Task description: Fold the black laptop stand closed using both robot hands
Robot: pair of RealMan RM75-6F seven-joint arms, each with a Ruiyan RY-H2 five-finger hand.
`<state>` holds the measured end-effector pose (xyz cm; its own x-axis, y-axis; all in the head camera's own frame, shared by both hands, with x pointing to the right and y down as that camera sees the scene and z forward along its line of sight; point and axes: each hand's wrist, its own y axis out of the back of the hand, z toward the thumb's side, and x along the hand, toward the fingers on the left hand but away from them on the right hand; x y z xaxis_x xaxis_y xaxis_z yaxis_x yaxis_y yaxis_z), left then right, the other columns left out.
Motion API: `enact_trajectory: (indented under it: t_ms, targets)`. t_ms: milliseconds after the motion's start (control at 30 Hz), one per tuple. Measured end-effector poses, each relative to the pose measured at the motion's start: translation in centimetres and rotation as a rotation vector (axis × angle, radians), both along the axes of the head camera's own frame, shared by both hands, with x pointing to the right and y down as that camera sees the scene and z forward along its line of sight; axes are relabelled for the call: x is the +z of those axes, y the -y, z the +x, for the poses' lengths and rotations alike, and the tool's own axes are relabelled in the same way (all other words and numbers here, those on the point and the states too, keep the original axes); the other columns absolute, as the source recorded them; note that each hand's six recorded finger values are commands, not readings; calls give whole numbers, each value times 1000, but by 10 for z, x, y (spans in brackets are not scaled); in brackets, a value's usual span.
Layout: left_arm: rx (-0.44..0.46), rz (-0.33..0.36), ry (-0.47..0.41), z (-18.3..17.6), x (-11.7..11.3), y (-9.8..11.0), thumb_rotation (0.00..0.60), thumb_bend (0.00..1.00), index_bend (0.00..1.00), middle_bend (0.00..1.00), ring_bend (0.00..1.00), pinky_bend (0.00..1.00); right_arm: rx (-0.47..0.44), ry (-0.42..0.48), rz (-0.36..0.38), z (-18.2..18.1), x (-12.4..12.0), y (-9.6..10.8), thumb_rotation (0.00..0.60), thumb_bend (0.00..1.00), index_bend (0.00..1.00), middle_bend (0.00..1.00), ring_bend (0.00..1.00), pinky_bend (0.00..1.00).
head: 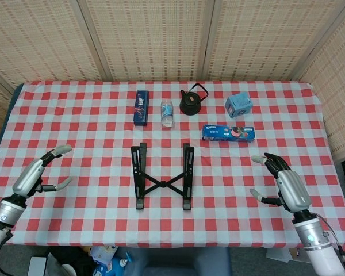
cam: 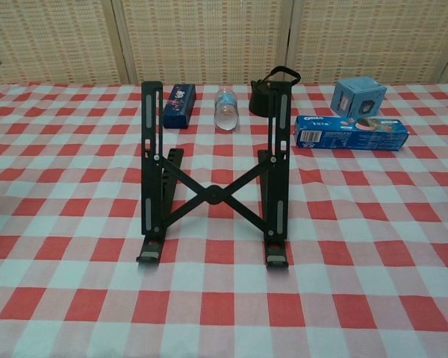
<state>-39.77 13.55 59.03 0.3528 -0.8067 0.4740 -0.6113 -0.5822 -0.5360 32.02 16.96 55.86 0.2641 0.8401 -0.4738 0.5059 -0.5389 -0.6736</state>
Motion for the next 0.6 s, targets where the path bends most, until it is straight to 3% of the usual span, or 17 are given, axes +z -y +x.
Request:
enact_trajectory:
  t_ms: [67,233,433,600]
  targets:
    - [29,-22,-34,11,6,10,4,236,139,160,176,200,-19,26,-38,-10,6,2,600,210,48,120,17,88]
    - [78,-69,-91,37,23,27,0,226,127,160,176,199,-32,117,-146,-37,24,5,600,192,0,30,0,68]
    - [93,-131,-146,62,43,36,0,224,131,160,182,199,-20,245,-246,-68,43,8,600,190,0,21,0,67]
    - [76,-188,-202,80,57,42,0,225,139,165,188,199,-43,285,-294,-90,59,13,600,189,0,21,0,68]
